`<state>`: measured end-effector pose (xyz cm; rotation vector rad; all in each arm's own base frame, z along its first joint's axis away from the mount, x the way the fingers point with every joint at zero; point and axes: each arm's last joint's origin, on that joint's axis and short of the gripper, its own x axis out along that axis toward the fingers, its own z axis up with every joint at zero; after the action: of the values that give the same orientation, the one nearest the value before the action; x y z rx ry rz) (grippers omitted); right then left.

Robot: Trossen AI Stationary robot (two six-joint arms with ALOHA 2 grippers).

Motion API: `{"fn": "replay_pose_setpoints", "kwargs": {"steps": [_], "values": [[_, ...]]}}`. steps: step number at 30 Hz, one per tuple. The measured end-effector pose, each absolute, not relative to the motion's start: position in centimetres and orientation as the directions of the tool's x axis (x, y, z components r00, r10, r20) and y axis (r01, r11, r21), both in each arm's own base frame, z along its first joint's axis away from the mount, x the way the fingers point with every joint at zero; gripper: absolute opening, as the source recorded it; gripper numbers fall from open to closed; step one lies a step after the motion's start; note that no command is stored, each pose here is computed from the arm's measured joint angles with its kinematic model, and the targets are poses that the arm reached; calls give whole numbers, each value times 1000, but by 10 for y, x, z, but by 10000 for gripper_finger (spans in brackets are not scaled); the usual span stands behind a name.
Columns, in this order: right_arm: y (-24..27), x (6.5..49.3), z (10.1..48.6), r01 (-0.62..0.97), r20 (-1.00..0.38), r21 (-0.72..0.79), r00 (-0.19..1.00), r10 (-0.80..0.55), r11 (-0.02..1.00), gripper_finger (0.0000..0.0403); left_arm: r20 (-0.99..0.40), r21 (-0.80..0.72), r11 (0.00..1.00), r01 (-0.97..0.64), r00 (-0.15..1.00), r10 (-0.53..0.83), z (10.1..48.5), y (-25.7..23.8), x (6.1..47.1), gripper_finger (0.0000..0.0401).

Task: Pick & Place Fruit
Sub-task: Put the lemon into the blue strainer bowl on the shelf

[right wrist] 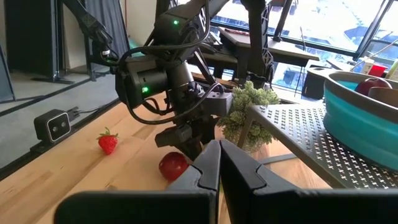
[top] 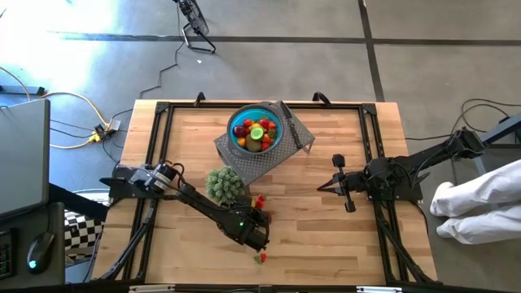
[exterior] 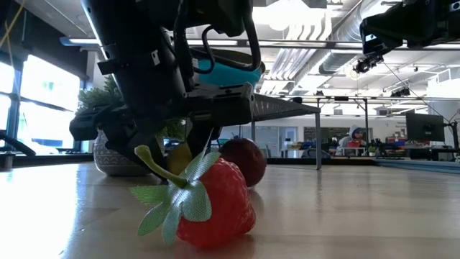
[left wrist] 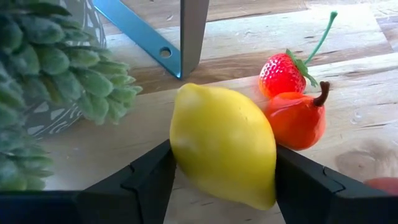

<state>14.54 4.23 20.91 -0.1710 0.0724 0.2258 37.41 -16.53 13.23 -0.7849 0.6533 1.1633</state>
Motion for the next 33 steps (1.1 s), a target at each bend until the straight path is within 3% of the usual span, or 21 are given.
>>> {"fn": "replay_pose_setpoints", "kwargs": {"steps": [33], "values": [[42,145,209,-229,-92,-161,972,217,960,3,-798,-192,179,-965,259,544,131,-160,376,235]]}}
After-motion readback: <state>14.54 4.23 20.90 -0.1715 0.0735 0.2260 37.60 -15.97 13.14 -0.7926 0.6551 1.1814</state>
